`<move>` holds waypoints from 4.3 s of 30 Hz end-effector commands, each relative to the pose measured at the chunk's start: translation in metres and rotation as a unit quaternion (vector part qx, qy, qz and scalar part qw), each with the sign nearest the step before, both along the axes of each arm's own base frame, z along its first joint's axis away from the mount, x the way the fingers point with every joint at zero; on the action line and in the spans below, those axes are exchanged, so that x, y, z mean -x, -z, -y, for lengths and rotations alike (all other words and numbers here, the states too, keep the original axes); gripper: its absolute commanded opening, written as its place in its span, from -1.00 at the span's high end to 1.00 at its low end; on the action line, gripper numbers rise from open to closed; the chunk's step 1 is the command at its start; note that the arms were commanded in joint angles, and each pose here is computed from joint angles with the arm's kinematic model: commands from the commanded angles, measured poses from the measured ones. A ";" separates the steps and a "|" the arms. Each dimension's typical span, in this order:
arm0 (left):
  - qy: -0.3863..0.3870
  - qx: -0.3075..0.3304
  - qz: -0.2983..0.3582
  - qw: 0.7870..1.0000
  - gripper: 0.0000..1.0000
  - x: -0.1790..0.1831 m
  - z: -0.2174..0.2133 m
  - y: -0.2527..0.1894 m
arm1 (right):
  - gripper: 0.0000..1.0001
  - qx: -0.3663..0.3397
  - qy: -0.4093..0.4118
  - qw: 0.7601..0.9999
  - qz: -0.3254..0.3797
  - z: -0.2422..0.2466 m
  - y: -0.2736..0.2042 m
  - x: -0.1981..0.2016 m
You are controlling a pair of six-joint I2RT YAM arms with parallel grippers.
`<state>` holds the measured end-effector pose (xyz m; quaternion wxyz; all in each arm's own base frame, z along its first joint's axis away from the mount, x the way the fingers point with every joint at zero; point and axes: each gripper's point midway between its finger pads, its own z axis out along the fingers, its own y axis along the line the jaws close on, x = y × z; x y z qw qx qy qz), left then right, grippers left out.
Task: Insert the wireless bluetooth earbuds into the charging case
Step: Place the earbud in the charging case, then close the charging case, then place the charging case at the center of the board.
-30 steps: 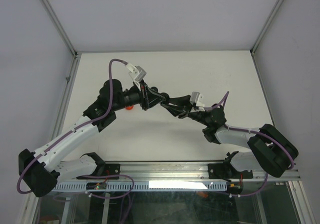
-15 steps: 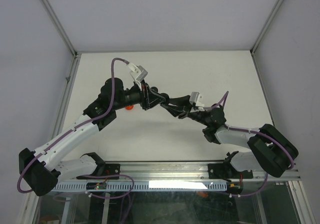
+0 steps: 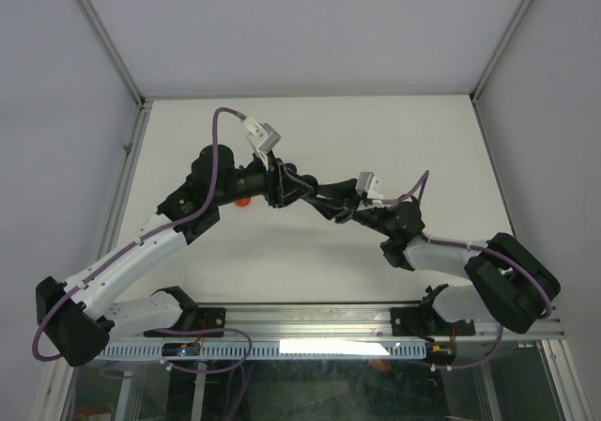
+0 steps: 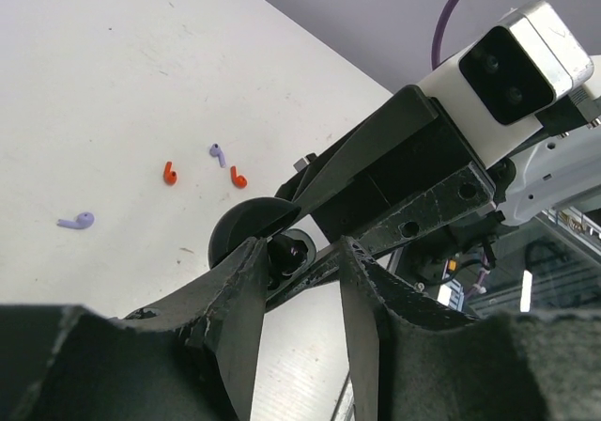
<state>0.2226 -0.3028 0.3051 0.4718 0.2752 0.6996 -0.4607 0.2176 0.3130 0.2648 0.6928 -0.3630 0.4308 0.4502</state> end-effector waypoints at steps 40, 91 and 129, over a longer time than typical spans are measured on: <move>0.000 -0.038 0.112 0.993 0.04 -0.012 -0.005 -0.010 | 1.00 -0.043 -0.247 0.968 -0.032 -0.020 -0.056 0.073; -0.039 0.064 -0.049 0.996 -0.54 0.014 -0.029 -0.012 | 1.00 -0.039 -0.162 0.985 -0.041 -0.014 -0.044 0.034; -0.383 -0.053 -0.047 0.921 -0.97 -0.061 -0.132 0.051 | 1.00 0.181 0.084 0.878 -0.434 0.004 0.131 -0.040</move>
